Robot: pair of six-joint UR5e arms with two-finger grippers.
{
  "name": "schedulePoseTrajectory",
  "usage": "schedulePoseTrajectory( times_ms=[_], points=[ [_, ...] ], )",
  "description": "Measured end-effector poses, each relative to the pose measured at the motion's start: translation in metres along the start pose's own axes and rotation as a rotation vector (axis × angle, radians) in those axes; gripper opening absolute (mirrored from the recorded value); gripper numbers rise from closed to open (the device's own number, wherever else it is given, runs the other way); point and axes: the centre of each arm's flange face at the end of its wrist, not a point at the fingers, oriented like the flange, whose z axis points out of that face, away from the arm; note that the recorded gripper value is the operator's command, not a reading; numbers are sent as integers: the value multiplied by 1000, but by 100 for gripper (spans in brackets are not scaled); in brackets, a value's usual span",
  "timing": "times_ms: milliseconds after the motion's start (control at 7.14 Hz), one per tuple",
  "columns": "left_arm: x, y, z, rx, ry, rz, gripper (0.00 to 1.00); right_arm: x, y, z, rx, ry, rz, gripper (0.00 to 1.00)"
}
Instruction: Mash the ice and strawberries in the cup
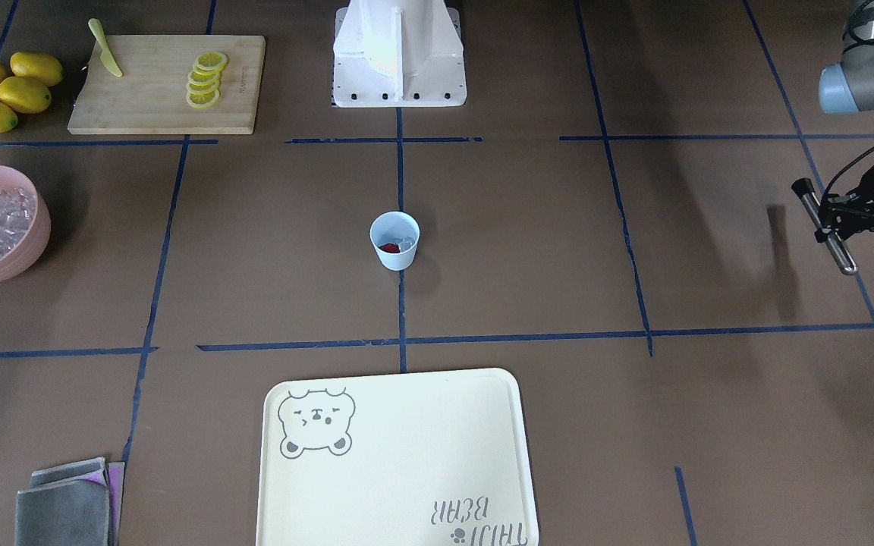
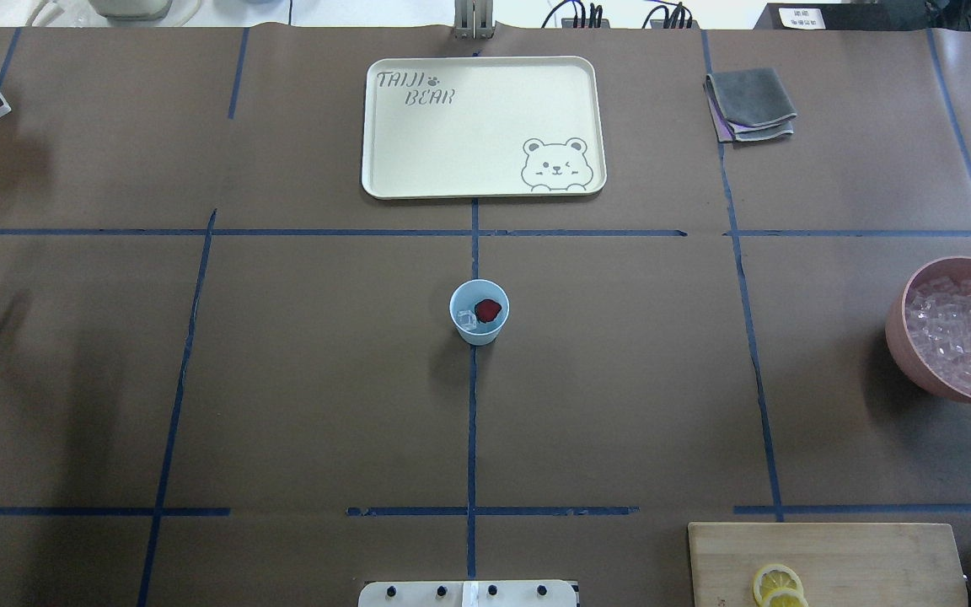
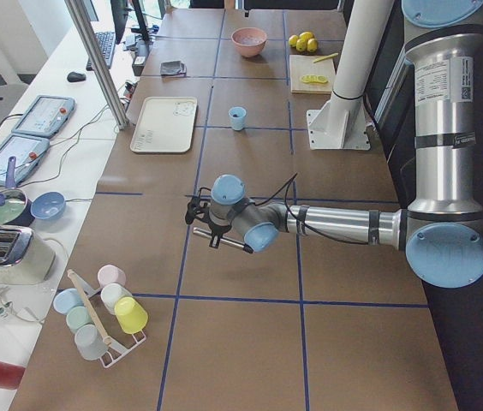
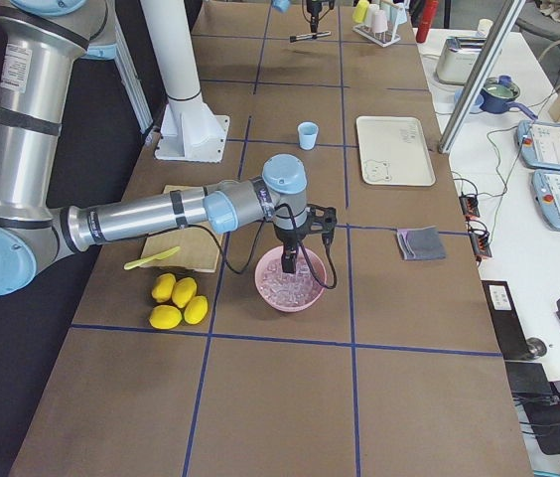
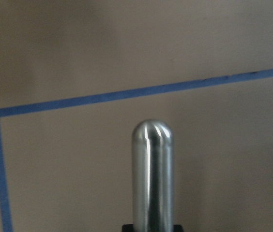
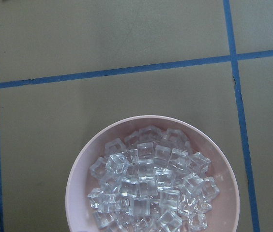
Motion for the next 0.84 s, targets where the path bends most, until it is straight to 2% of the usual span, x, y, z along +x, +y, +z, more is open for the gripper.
schedulePoseTrajectory(
  times_ms=[420, 841],
  points=[
    [-13, -5, 15, -105, -57, -20, 0, 1, 1, 0, -3, 0, 2, 100],
    [-14, -7, 25, -140, -67, -22, 0, 2, 1, 1, -4, 0, 5, 100]
  ],
)
